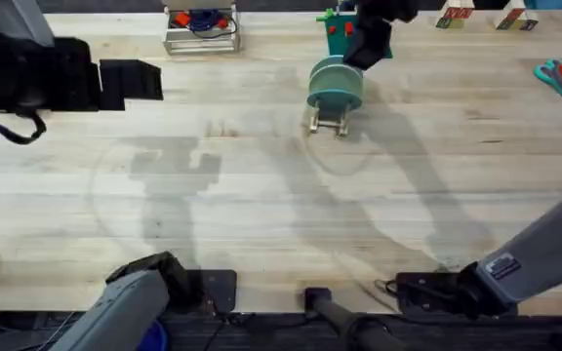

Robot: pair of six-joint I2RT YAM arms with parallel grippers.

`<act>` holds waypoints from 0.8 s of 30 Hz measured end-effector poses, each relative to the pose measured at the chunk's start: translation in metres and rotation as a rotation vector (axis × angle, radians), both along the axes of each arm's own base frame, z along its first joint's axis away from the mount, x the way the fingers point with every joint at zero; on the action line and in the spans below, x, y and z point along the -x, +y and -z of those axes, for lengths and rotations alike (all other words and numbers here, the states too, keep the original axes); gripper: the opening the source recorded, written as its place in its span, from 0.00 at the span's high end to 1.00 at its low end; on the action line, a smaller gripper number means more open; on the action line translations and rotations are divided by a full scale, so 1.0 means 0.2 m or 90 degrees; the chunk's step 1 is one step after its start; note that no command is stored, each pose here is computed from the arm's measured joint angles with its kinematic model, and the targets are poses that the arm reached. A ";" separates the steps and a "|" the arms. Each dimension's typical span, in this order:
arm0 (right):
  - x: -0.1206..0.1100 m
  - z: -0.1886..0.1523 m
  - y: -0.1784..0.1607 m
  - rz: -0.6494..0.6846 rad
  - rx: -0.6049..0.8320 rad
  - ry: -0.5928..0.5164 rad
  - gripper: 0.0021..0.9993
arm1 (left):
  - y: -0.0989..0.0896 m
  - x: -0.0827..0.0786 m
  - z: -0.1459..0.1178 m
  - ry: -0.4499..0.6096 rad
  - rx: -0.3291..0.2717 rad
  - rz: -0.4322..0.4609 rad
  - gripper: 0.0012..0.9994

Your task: Pick up the plates from the table one by one and place each into a slot on the dish rack.

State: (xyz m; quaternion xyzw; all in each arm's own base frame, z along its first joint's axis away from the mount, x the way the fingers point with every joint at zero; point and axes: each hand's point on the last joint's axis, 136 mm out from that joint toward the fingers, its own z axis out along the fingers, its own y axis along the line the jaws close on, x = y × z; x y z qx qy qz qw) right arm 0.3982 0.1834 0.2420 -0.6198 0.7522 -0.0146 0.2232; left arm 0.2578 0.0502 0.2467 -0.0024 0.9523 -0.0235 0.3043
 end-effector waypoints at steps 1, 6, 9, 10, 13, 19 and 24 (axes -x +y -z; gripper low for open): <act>0.01 -0.02 0.00 0.006 -0.005 -0.005 0.01 | 0.00 0.00 0.00 0.000 0.000 0.000 0.01; 0.04 -0.16 -0.05 0.044 -0.034 -0.034 0.00 | 0.00 0.00 0.00 0.000 0.000 0.000 0.01; 0.04 -0.24 -0.14 0.101 -0.059 -0.050 0.01 | 0.00 0.00 0.00 0.000 0.000 0.000 0.01; 0.03 -0.27 -0.18 0.128 -0.068 -0.054 0.01 | 0.00 0.00 0.00 0.000 0.000 0.000 0.01; 0.01 -0.34 -0.35 0.213 -0.092 -0.068 0.00 | 0.00 0.00 0.00 0.000 0.000 0.000 0.01; 0.05 -0.42 -0.68 0.338 -0.111 -0.091 0.00 | 0.00 0.00 0.00 0.000 0.000 0.000 0.01; 0.19 -0.34 -0.84 0.396 -0.110 -0.076 0.01 | 0.00 0.00 0.00 0.000 0.000 0.000 0.01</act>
